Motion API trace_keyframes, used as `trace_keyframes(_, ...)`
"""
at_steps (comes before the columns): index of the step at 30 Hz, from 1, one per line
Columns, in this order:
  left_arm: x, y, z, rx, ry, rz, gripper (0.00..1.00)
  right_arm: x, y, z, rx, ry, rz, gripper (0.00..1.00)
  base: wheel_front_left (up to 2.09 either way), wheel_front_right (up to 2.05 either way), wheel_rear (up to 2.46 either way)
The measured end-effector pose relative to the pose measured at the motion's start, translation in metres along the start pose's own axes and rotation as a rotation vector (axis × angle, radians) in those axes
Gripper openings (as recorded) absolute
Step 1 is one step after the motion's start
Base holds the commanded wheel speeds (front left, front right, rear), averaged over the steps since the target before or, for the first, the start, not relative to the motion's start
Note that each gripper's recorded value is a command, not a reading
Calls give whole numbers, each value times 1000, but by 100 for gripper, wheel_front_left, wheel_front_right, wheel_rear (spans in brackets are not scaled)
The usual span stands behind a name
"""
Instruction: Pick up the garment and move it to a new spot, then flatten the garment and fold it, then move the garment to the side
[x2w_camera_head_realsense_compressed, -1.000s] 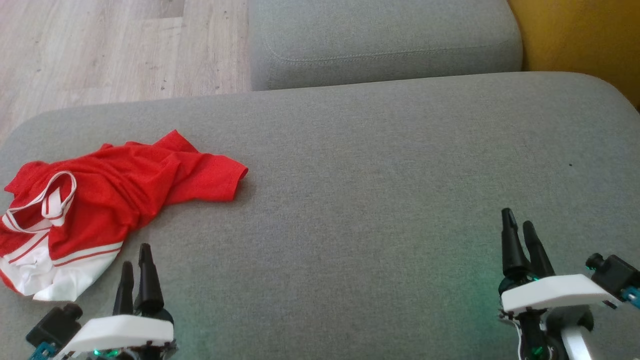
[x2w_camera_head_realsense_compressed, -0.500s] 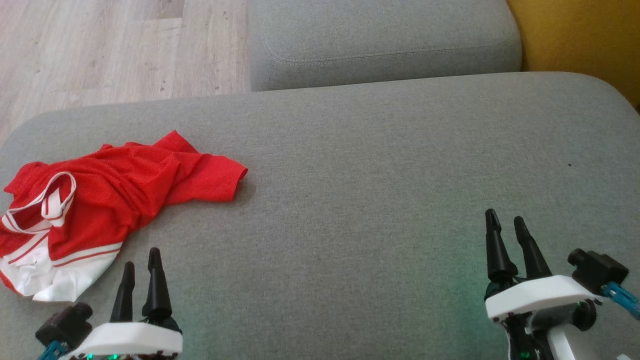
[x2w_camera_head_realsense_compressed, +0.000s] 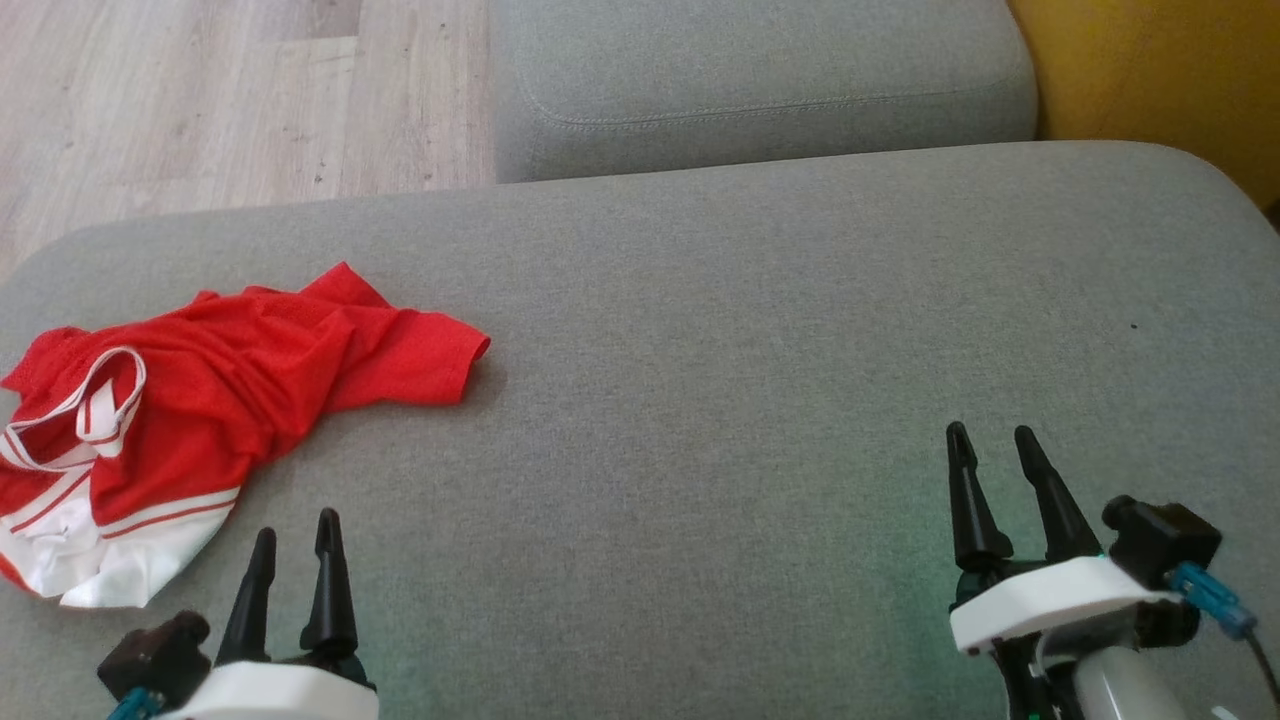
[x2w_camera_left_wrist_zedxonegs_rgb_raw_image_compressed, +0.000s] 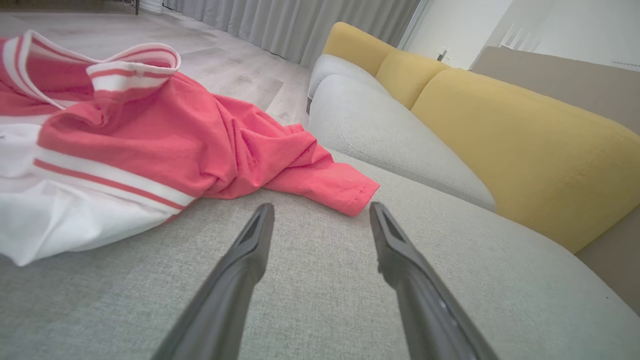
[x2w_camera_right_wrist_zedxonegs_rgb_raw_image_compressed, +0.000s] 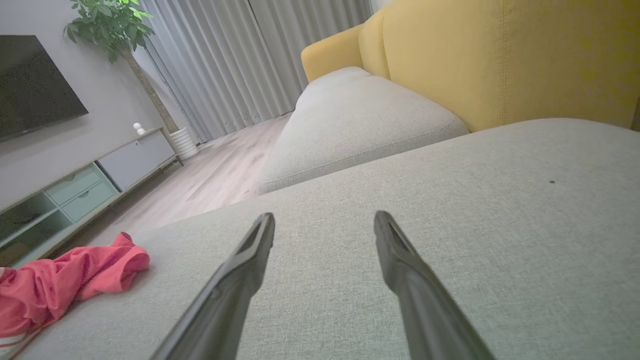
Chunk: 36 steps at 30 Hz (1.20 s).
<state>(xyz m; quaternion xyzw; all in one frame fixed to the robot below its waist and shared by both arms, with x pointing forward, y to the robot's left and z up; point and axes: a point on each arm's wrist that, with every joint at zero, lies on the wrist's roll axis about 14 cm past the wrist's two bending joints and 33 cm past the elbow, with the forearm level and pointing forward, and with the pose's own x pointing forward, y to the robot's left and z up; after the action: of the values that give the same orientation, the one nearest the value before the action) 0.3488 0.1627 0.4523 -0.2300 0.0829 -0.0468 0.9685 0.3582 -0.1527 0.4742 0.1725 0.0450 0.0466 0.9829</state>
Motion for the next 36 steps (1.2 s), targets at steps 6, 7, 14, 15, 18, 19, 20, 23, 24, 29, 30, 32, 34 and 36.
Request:
trace_keyframes(6, -2, 2, -4, 78, 13, -6, 100, -1, 0, 0, -80, -3, 8, 100, 0, 0, 0)
trace_keyframes(7, -3, 3, -6, 91, 15, -5, 100, -1, 0, 1, -91, -8, 9, 100, 0, 0, 0)
trace_keyframes(14, -8, 7, -12, 174, 34, -7, 100, -2, 1, 3, -158, -19, 17, 100, 0, 0, 0)
trace_keyframes(15, -8, 6, -13, 185, 35, -9, 100, -2, 1, 3, -170, -21, 18, 100, 0, 0, 0)
trace_keyframes(18, -8, 6, -12, 218, 31, -15, 100, -3, 1, 3, -204, -26, 23, 100, 0, 0, 0)
trace_keyframes(19, -8, 6, -12, 229, 26, -18, 100, -3, 1, 3, -213, -27, 24, 100, 0, 0, 0)
trace_keyframes(20, -8, 6, -12, 240, 27, -19, 100, -3, 1, 3, -216, -27, 23, 100, 0, 0, 0)
trace_keyframes(23, -9, 9, -12, 264, 26, -15, 100, -4, 0, 3, -236, -31, 23, 100, 0, 0, 0)
trace_keyframes(24, -9, 10, -12, 274, 25, -11, 100, -5, 0, 4, -237, -35, 22, 100, 0, 0, 0)
trace_keyframes(29, -10, 15, -13, 309, 31, -5, 100, -6, -4, 3, -255, -36, 11, 100, 0, 0, 0)
trace_keyframes(30, -10, 15, -14, 317, 33, -6, 100, -7, -6, 3, -261, -36, 8, 100, 0, 0, 0)
trace_keyframes(32, -10, 16, -16, 347, 37, -10, 100, -8, -7, 1, -286, -32, 7, 100, 0, 0, 0)
trace_keyframes(34, -10, 16, -17, 367, 40, -14, 100, -9, -9, 0, -299, -30, 5, 100, 0, 0, 0)
trace_keyframes(36, -10, 17, -18, 387, 44, -17, 100, -9, -9, 0, -321, -32, 6, 100, 0, 0, 0)
